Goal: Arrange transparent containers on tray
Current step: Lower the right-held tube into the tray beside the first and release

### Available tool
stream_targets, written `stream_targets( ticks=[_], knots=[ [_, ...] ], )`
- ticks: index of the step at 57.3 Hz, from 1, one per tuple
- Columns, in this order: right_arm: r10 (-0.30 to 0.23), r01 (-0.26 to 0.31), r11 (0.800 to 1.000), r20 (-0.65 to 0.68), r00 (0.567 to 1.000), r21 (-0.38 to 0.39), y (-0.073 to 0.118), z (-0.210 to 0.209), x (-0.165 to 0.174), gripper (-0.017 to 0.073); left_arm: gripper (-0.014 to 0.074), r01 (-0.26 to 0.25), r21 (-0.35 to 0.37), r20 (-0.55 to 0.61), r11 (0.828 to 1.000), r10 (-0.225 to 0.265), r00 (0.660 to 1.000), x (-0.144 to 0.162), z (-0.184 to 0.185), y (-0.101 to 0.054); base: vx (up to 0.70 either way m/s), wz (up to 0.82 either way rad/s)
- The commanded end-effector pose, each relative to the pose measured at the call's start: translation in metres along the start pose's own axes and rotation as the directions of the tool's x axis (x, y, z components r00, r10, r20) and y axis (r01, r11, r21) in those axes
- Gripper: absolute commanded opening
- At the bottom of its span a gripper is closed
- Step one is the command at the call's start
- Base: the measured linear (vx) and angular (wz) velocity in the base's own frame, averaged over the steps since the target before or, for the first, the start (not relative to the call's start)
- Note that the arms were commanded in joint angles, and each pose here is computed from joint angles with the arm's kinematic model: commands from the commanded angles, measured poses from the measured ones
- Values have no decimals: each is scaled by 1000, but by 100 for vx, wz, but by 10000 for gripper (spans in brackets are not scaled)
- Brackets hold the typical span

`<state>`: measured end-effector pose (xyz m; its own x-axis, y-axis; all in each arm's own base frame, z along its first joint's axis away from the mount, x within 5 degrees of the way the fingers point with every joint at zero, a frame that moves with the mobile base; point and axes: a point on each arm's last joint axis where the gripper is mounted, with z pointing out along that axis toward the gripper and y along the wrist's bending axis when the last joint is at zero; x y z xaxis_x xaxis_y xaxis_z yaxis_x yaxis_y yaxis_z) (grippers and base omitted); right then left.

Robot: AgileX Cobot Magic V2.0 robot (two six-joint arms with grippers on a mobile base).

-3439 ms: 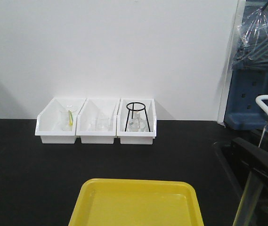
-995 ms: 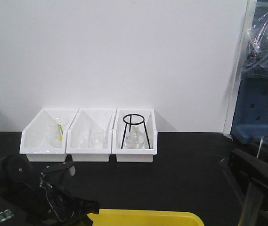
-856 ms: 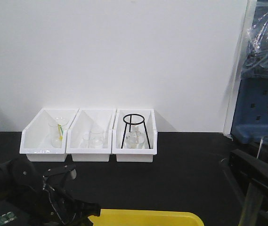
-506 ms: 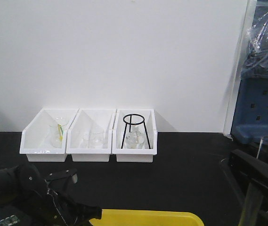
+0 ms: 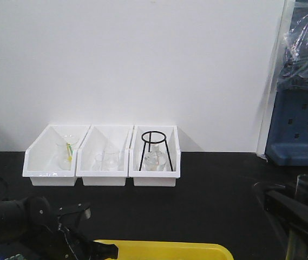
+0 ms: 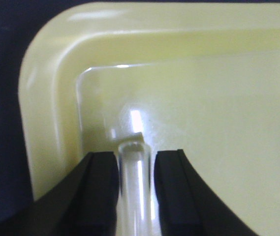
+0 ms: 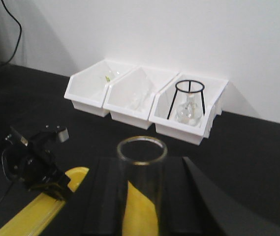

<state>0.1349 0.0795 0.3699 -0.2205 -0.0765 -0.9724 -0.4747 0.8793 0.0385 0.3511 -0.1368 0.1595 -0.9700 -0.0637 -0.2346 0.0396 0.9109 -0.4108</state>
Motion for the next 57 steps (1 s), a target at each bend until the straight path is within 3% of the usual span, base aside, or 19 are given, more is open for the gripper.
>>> stream_targets(
  ticks=[1, 8, 19, 25, 30, 37, 41, 45, 57],
  knots=[
    [9, -9, 1000, 16, 1000, -6, 1, 4, -9, -11, 382, -17, 35, 103, 999, 13, 995, -12, -21, -14, 0, 0],
    [53, -54, 999, -80, 995, -8, 3, 21, 1, -11, 382, -19, 34, 111, 999, 15, 994, -13, -21, -14, 0, 0],
    [187, -195, 981, -237, 953, -10, 9, 66, 24, -11, 380, -20, 52, 145, 998, 12, 989, -14, -33, -19, 0, 0],
    [222, -230, 973, -305, 926, 10, 11, 97, 41, -11, 380, -45, 65, 203, 997, 31, 979, -16, -53, -26, 0, 0],
    [260, -266, 963, -349, 900, 33, 12, 123, 57, -11, 380, -99, 75, 277, 992, 75, 958, -16, -78, -35, 0, 0],
    [347, -344, 935, -395, 851, 82, 14, 156, 79, -11, 376, -207, 71, 408, 976, 161, 899, -13, -123, -48, 0, 0],
    [368, -361, 927, -408, 835, 97, 14, 173, 82, -11, 362, -245, 66, 471, 967, 186, 862, -9, -145, -54, 0, 0],
    [380, -366, 923, -428, 820, 117, 13, 190, 84, -11, 338, -274, 63, 536, 960, 199, 821, -5, -168, -60, 0, 0],
    [503, -429, 864, -492, 711, 264, -17, 230, 96, -11, 235, -317, 59, 656, 947, 203, 727, 9, -214, -69, 0, 0]
  ],
)
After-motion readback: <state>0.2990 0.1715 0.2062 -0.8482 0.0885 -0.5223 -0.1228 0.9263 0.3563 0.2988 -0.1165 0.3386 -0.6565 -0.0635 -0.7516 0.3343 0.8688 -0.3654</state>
